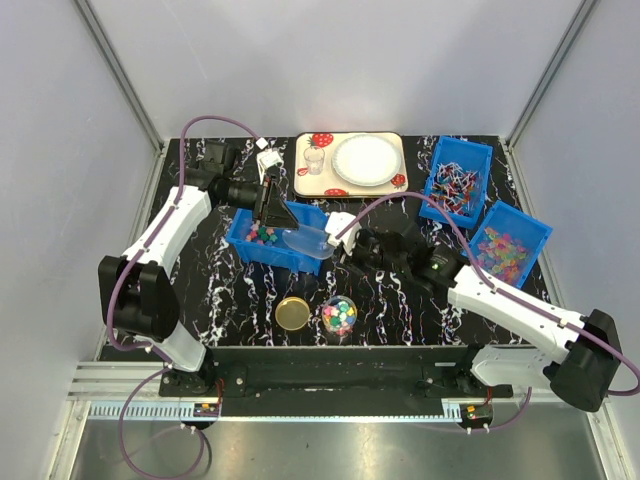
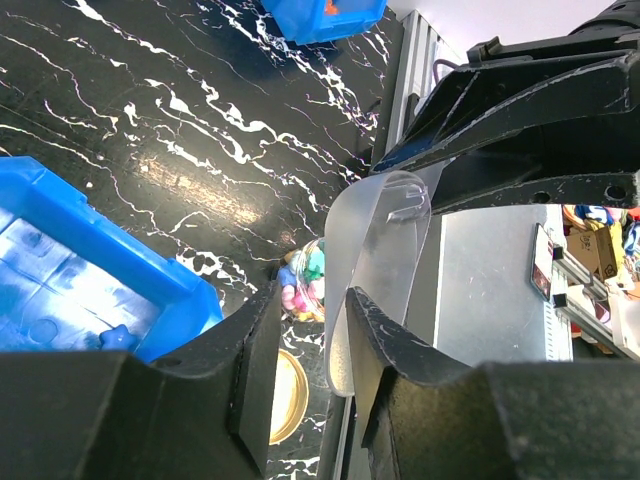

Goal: Pack the candies
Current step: Adjust the spatula.

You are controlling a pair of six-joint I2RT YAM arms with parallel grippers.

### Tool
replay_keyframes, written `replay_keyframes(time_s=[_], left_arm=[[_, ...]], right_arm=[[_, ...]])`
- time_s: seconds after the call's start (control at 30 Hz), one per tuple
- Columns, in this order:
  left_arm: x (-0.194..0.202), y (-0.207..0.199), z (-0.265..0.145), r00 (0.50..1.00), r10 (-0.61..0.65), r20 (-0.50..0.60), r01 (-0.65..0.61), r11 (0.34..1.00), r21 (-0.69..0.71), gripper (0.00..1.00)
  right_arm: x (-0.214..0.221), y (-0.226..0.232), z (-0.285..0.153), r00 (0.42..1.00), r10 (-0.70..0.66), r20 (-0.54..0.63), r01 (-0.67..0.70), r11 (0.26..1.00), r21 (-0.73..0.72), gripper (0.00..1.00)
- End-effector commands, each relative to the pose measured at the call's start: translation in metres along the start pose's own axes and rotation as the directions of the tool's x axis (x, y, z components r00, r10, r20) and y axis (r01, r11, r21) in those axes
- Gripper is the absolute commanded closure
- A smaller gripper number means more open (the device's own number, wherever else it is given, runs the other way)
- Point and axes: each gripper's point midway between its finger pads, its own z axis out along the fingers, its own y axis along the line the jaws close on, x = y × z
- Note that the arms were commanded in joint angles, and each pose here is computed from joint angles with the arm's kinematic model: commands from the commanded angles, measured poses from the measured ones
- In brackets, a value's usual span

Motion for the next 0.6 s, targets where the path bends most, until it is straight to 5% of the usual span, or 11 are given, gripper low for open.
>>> replay_keyframes(time_s=[0.0,0.27,0.57], left_arm=[[-0.007,-0.010,-0.001,0.999,0.047,0.024,-0.048,0.998,0.029,0.64],[-0.005,-0.010,0.003,0.999,0.050,0.010,-0.050,0.998,0.024,0.51],[-0.003,-0.009,0.006,0.998,0.059,-0.003,-0.059,0.998,0.009,0.92]], right_arm=[[-0.038,-0.018,-0.008,0.996,-0.018,0.085,0.014,0.999,0.050,1.00],[-0.043,-0.027,-0.006,0.996,-0.026,0.082,0.019,0.996,0.084,1.00],[-0.049,-0.014,0.004,0.998,-0.042,0.056,0.039,0.998,0.043,1.00]])
